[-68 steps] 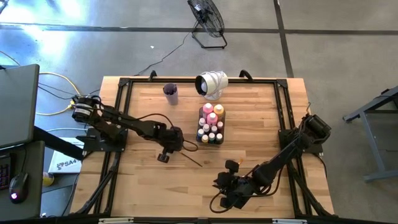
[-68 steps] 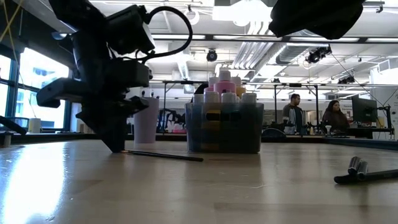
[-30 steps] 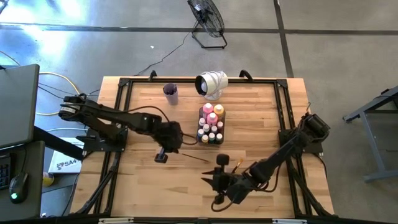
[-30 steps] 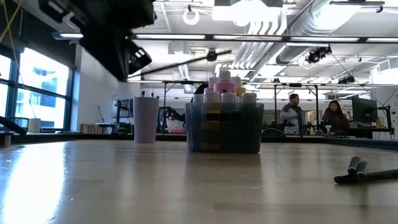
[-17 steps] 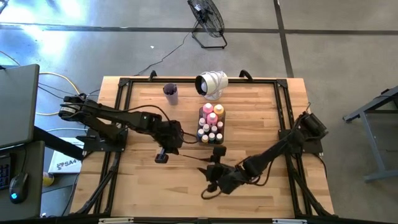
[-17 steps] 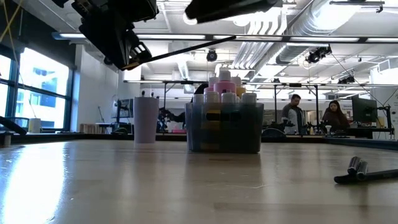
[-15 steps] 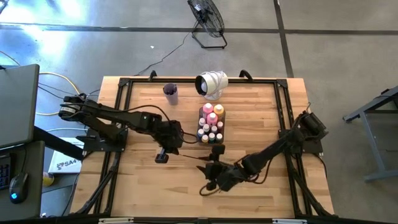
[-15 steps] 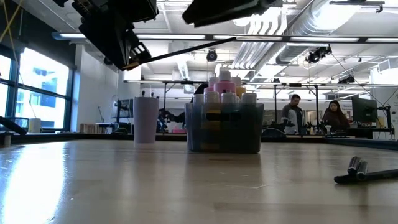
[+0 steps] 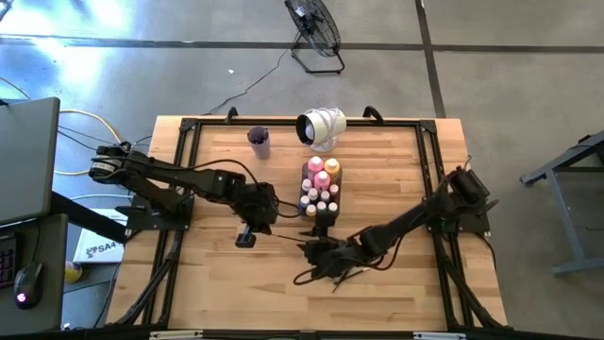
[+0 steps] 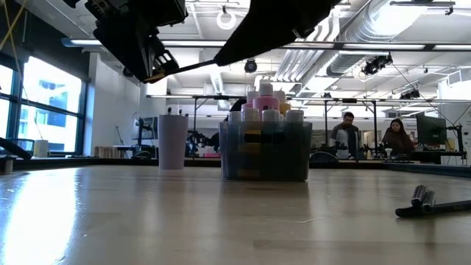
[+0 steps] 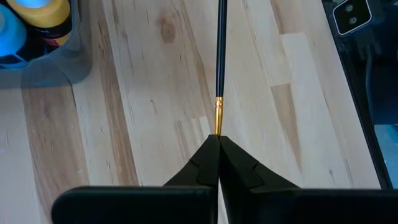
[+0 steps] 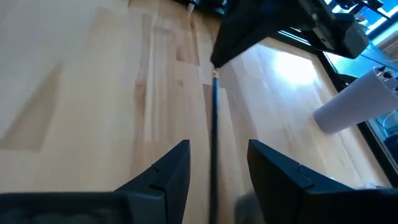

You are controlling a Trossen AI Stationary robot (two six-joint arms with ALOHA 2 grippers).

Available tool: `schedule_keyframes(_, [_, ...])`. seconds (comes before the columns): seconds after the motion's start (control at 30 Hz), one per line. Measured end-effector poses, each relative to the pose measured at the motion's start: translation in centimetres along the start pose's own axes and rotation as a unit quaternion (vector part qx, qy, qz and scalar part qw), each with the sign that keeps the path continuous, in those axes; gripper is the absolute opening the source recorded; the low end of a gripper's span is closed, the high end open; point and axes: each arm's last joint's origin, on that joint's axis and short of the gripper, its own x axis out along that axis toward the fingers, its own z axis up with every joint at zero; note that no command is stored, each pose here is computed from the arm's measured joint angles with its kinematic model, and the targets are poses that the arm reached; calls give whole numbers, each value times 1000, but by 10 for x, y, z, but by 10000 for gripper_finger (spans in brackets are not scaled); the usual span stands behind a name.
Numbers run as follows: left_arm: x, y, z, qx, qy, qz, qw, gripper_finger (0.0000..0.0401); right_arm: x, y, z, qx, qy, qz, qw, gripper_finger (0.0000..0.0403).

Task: Pick & Place Paint Supplies
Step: Put the gold paint brush into the violet cup

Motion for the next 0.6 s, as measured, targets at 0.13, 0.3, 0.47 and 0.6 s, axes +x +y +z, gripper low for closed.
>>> schedule_keyframes(0.13, [0,0,0,0,0,0,1000,0,5,-8,-5,1,28,-4,1000,150])
schedule_keyframes(0.3, [0,0,0,0,0,0,1000,0,8,-10,-8,2,41,9,999,135])
schedule_keyframes(0.47, [0,0,0,1,-1,0,1000,0,7,-9,-8,0,40,11,999,102])
schedule_keyframes(0.6, [0,0,0,1,-1,0,1000,0,7,-10,-8,1,40,10,999,73])
